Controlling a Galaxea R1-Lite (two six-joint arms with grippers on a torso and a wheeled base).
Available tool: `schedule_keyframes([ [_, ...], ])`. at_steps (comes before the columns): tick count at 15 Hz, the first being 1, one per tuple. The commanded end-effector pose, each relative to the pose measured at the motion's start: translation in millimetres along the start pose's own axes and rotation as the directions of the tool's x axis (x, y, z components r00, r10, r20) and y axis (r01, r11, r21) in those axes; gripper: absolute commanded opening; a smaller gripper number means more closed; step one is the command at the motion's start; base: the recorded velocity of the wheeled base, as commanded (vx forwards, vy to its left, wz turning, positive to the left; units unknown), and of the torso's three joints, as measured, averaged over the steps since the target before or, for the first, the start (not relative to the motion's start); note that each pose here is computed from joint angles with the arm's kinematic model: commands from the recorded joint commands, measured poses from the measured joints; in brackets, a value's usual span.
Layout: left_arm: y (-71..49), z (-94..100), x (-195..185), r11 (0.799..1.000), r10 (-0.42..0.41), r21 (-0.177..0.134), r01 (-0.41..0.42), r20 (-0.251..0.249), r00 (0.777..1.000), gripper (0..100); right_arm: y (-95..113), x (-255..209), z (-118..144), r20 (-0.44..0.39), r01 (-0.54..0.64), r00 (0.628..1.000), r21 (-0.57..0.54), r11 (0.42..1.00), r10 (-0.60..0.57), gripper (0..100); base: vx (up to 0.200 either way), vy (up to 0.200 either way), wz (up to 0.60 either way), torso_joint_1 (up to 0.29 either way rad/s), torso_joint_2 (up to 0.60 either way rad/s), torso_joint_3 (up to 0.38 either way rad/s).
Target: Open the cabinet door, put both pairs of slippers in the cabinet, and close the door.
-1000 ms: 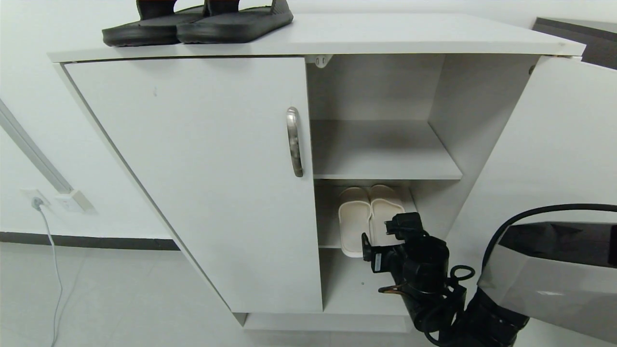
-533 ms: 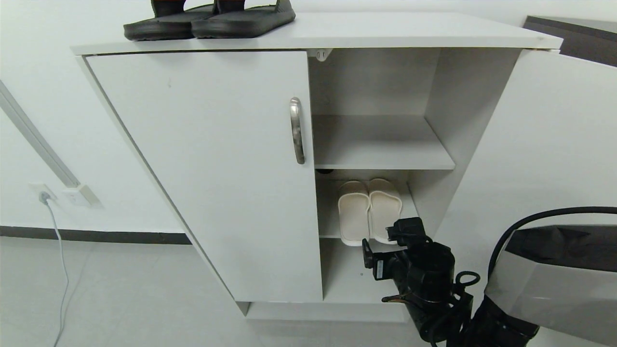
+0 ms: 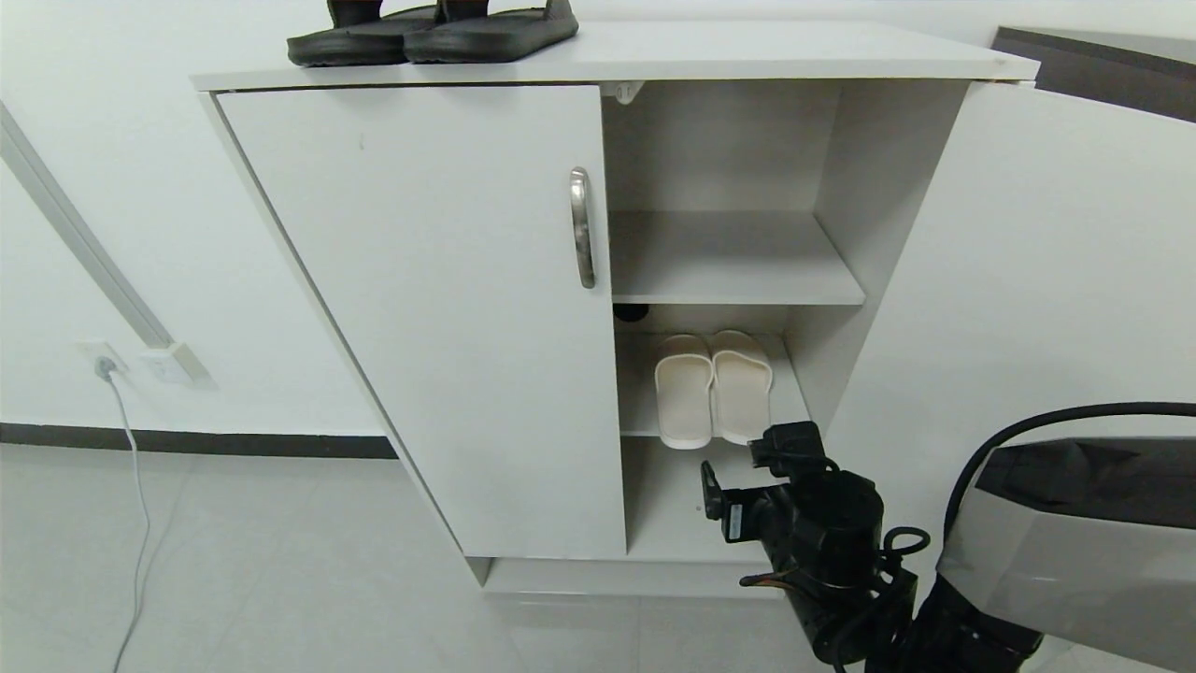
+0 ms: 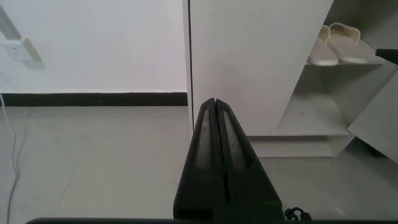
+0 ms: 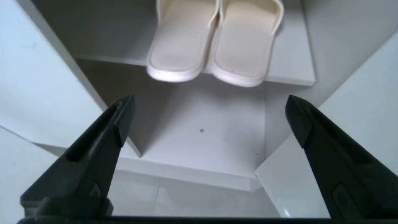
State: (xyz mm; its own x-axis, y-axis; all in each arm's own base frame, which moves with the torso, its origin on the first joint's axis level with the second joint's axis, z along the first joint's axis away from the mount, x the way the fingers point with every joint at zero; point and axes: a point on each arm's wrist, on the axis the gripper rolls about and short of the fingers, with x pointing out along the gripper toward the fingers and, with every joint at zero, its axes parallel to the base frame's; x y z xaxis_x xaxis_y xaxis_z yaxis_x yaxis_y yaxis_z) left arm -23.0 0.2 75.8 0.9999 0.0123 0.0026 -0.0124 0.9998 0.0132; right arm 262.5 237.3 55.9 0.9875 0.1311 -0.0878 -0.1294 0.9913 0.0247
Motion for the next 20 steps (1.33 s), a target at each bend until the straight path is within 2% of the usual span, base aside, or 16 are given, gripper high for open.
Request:
schedule_keyframes([
  [1,0.0,0.1,0.1,1.000,0.000,0.001,0.000,-0.001,1.000,0,0.3,0.2,0.4,0.002,0.000,1.000,0.002,1.000,0.000,100,0.000,0.000,0.00,0.000,0.00,0.000],
  [5,-0.1,-0.3,0.2,1.000,-0.002,0.001,0.002,-0.003,1.000,0,0.0,-0.2,1.0,0.002,0.000,1.000,-0.001,1.000,0.000,100,0.000,0.000,0.00,0.002,0.00,0.015],
  [12,0.0,0.1,0.1,1.000,-0.002,0.001,0.002,-0.001,1.000,0,-2.1,-2.5,-2.7,-0.013,0.001,1.000,-0.026,1.000,-0.001,100,0.000,0.000,0.00,0.000,0.00,0.154],
  [17,0.0,0.1,0.1,1.000,-0.002,0.001,0.002,-0.001,1.000,0,-2.0,-2.3,-3.8,-0.015,0.001,1.000,-0.028,1.000,-0.001,100,0.000,0.000,0.00,0.000,0.00,0.000],
  [20,0.0,0.1,0.1,1.000,-0.002,0.001,0.002,-0.001,1.000,0,-2.0,-2.3,-3.8,-0.015,0.002,1.000,-0.028,1.000,-0.003,100,0.000,0.200,0.00,-0.001,0.00,0.007],
])
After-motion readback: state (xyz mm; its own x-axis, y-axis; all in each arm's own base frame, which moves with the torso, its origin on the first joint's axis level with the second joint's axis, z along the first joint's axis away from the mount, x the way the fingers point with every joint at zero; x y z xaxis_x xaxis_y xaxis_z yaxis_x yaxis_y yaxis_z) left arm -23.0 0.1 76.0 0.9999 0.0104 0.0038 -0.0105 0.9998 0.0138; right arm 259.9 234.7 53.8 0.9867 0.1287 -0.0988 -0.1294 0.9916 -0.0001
